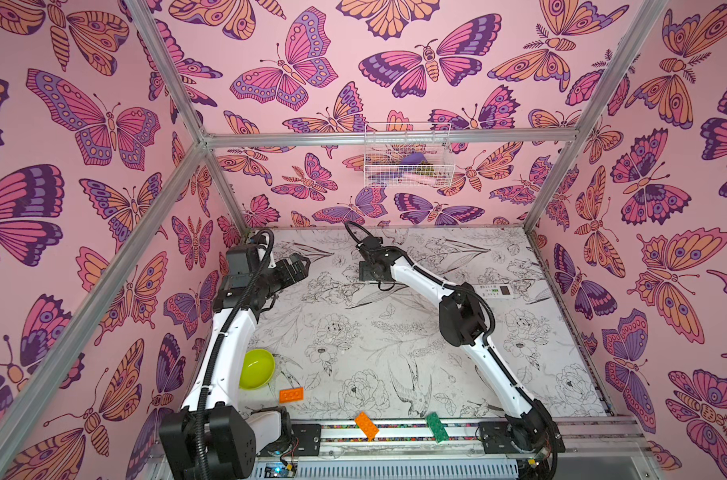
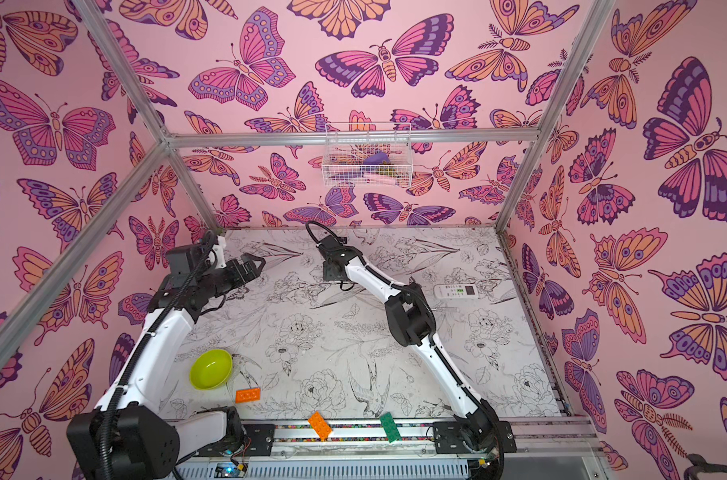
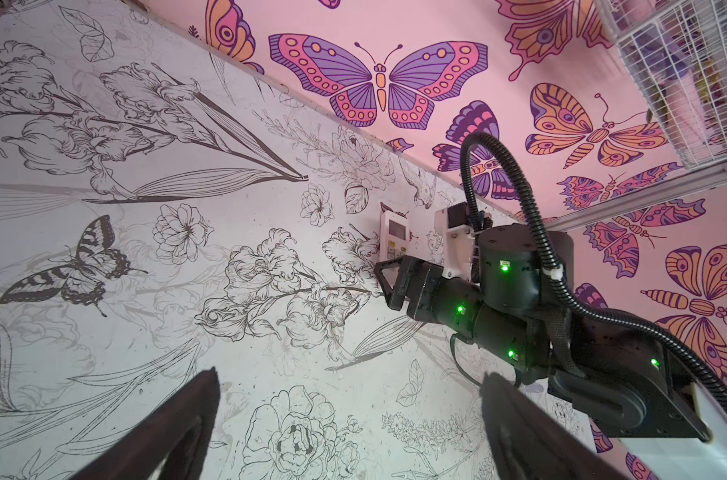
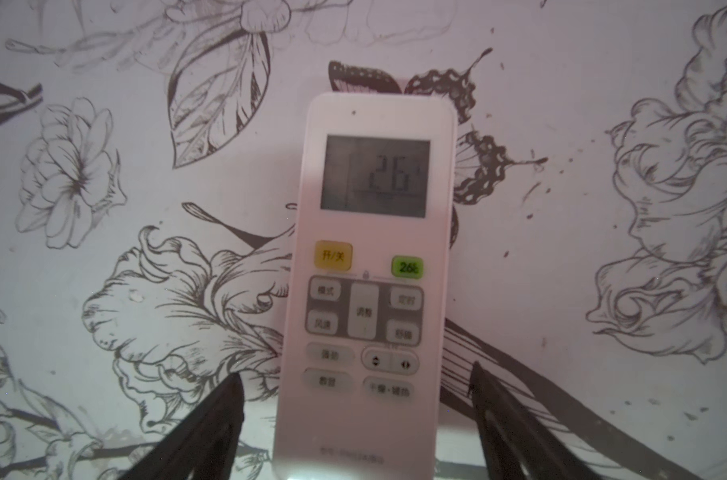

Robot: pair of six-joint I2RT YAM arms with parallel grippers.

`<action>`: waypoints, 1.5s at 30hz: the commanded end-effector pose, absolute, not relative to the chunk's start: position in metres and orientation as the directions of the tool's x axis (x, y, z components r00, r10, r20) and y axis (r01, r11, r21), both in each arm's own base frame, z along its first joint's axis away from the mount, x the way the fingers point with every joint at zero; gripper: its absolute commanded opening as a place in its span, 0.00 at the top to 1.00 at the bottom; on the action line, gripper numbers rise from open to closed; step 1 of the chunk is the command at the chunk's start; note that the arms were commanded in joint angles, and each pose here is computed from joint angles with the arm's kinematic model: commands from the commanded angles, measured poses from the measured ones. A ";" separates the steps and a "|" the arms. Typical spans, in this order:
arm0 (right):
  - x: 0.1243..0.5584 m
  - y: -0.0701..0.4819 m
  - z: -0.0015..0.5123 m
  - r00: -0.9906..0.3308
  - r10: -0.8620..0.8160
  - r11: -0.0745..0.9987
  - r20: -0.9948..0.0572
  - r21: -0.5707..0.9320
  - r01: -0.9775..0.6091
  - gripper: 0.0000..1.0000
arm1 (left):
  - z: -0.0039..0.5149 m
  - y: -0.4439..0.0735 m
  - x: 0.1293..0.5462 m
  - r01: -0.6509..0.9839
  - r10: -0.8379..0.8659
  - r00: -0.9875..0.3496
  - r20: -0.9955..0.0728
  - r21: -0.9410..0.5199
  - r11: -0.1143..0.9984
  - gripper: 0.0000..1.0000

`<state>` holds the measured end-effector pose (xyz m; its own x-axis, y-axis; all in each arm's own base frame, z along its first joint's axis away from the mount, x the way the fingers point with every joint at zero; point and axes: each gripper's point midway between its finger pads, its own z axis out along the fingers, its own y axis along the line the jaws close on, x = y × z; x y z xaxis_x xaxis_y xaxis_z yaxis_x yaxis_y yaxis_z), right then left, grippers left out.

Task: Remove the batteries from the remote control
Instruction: 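Lower the right gripper over the remote and grasp its lower end, then lift the remote with the right gripper while the left gripper grasps its top end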

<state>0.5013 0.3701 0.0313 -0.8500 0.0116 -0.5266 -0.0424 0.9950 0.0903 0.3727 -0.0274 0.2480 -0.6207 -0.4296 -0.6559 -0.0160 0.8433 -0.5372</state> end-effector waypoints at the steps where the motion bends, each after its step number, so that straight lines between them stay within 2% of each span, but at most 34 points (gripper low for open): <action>1: 0.500 0.364 0.022 -0.853 -0.010 0.999 -0.522 0.036 -0.034 0.18 | 0.253 -0.025 0.371 0.018 -0.399 -0.597 -0.696 -0.509 0.861 0.00; 5: 0.502 0.362 0.014 -0.850 -0.025 0.999 -0.527 0.013 -0.037 0.23 | 0.256 -0.020 0.370 0.037 -0.373 -0.585 -0.720 -0.483 0.875 0.00; 11: 0.507 0.353 0.010 -0.854 -0.026 0.999 -0.519 0.005 -0.033 0.39 | 0.272 -0.008 0.368 0.060 -0.301 -0.545 -0.782 -0.395 0.917 0.00; 14: 0.507 0.349 0.015 -0.860 -0.028 0.999 -0.509 0.024 -0.047 0.53 | 0.290 -0.010 0.366 0.119 -0.230 -0.513 -0.827 -0.334 0.935 0.00; 18: 0.503 0.350 0.040 -0.844 -0.043 0.991 -0.535 0.083 -0.103 0.66 | 0.315 -0.023 0.365 0.256 -0.077 -0.446 -0.892 -0.209 0.944 0.00; 24: 0.492 0.340 0.093 -0.821 -0.035 0.953 -0.570 0.229 -0.199 0.67 | 0.343 -0.060 0.362 0.530 0.213 -0.262 -0.941 0.044 0.847 0.00; 27: 0.481 0.331 0.121 -0.811 -0.029 0.911 -0.585 0.318 -0.262 0.67 | 0.344 -0.074 0.361 0.599 0.295 -0.193 -0.936 0.126 0.791 0.00; 30: 0.468 0.321 0.149 -0.799 -0.011 0.863 -0.601 0.398 -0.312 0.67 | 0.339 -0.083 0.360 0.632 0.332 -0.168 -0.928 0.157 0.759 0.00; 34: 0.443 0.314 0.179 -0.751 -0.050 0.793 -0.658 0.431 -0.430 0.67 | 0.333 -0.090 0.355 0.647 0.337 -0.171 -0.926 0.152 0.747 0.00; 37: 0.421 0.318 0.190 -0.716 -0.102 0.728 -0.691 0.438 -0.527 0.67 | 0.331 -0.095 0.349 0.660 0.361 -0.151 -0.920 0.178 0.730 0.00; 40: 0.406 0.320 0.195 -0.697 -0.137 0.677 -0.704 0.446 -0.585 0.69 | 0.326 -0.102 0.340 0.673 0.439 -0.103 -0.892 0.262 0.691 0.00; 45: 0.391 0.323 0.205 -0.691 -0.158 0.610 -0.705 0.481 -0.630 0.73 | 0.325 -0.111 0.329 0.707 0.519 -0.044 -0.854 0.340 0.619 0.00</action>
<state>0.4008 0.3132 0.1759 -0.7544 -0.1296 -0.6435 -0.5255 0.7068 0.4736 0.3389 -0.1088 0.3281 -0.0915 0.4502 -0.8882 0.6845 0.6763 0.2723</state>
